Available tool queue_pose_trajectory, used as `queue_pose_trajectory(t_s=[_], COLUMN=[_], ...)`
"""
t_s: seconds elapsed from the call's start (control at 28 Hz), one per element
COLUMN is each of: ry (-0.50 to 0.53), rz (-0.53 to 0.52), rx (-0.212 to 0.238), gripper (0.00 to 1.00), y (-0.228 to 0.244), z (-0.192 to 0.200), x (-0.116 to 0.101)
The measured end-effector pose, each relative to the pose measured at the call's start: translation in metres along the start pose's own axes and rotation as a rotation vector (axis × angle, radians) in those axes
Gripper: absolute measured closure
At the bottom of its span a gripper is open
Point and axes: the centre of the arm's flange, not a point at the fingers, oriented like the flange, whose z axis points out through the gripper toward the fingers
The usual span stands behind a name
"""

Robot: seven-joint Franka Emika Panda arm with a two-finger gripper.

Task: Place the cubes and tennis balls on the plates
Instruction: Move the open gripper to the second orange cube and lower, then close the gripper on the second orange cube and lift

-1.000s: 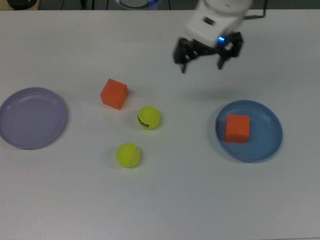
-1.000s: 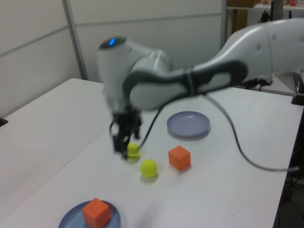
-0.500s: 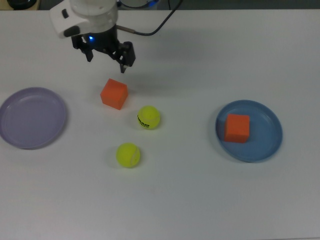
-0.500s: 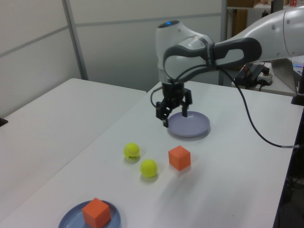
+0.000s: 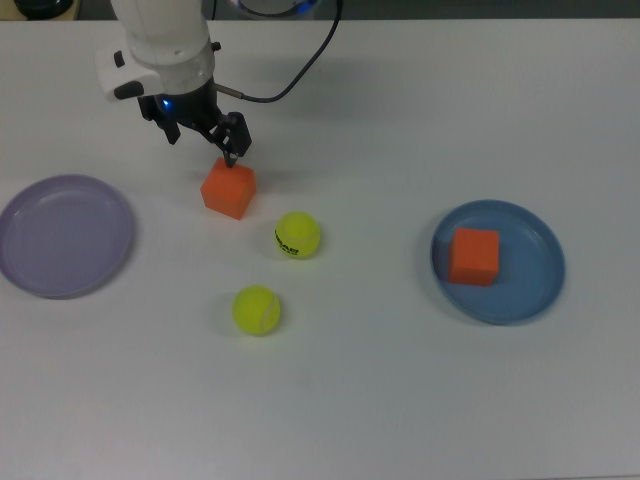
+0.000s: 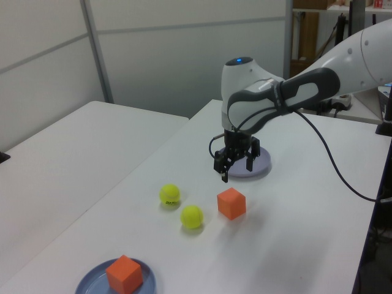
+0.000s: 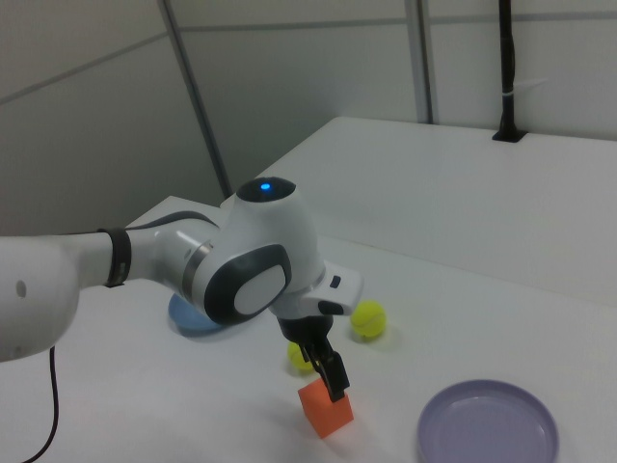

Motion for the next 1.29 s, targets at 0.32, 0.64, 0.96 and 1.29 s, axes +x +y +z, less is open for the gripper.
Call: queue_pose_trajectory(t_s=[0.32,0.64,0.96,1.29], ry=[-0.01,-0.008,-0.001,0.005], rz=[-0.008,-0.014,-0.043,-0.042], rx=[-0.009,-0.016,-0.007,-0.005], gripper=[0.0,0.0,0.0,0.0], y=[-0.002,-0.007,-0.025,-0.024], z=[0.034,0.058,0.061,0.058], x=[-0.008,-0.005,-0.009,-0.008])
